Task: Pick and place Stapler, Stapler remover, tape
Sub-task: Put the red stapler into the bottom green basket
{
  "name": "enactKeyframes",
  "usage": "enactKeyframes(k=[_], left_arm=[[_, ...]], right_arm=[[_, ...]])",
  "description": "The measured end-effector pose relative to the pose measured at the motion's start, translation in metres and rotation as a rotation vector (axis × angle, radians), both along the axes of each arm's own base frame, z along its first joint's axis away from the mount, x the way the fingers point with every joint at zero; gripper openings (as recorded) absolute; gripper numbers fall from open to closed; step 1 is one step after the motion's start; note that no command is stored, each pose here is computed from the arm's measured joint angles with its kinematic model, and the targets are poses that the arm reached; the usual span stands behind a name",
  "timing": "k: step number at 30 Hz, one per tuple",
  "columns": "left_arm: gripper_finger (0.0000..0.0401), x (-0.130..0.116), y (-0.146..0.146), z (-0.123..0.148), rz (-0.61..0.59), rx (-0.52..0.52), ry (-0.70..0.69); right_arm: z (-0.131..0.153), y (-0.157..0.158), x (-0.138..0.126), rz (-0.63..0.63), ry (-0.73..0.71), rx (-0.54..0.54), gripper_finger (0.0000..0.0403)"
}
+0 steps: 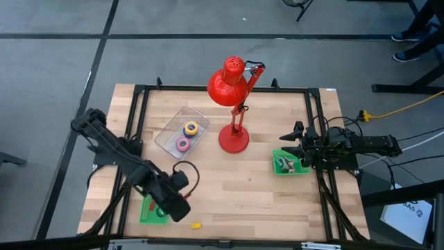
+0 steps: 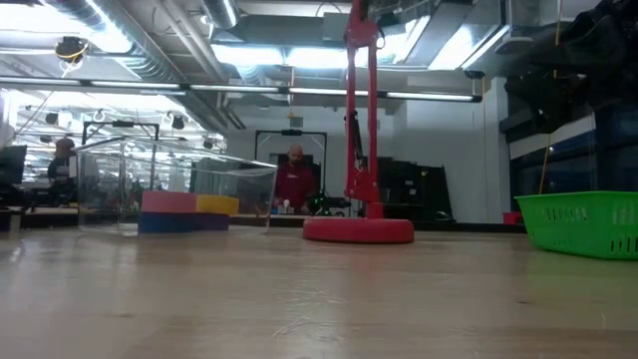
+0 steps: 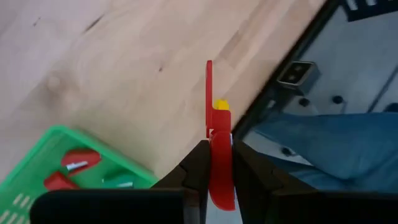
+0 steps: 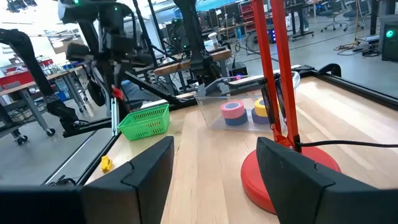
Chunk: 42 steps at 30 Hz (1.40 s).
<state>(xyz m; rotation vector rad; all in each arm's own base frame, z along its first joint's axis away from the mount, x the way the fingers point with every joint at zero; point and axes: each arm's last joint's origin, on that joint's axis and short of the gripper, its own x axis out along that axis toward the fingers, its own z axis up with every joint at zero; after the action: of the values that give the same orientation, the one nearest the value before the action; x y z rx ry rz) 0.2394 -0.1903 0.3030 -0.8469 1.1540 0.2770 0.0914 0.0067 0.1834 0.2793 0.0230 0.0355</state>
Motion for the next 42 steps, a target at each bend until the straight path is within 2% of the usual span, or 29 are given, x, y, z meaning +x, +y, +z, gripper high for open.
enactKeyframes(k=[6,12,25,32,37,42], left_arm=[[0.0048,-0.018,0.005,0.018,-0.016,-0.029,-0.026],[0.0047,-0.037,0.007,0.028,0.027,-0.074,0.012],[0.0047,-0.062,-0.007,0.028,0.087,-0.113,0.099],[0.0047,-0.065,-0.007,0.026,0.139,-0.054,0.070],[0.0047,-0.068,-0.016,0.017,0.134,-0.021,0.129],[0.0048,-0.067,-0.028,-0.002,0.124,0.071,0.193]], right_arm=[[0.000,0.000,0.000,0.000,0.000,0.000,0.0232],[0.000,0.000,0.000,0.000,0.000,0.000,0.0232],[0.000,0.000,0.000,0.000,0.000,0.000,0.0232],[0.000,0.000,0.000,0.000,0.000,0.000,0.0232],[0.000,0.000,0.000,0.000,0.000,0.000,0.0232],[0.000,0.000,0.000,0.000,0.000,0.000,0.0232]])
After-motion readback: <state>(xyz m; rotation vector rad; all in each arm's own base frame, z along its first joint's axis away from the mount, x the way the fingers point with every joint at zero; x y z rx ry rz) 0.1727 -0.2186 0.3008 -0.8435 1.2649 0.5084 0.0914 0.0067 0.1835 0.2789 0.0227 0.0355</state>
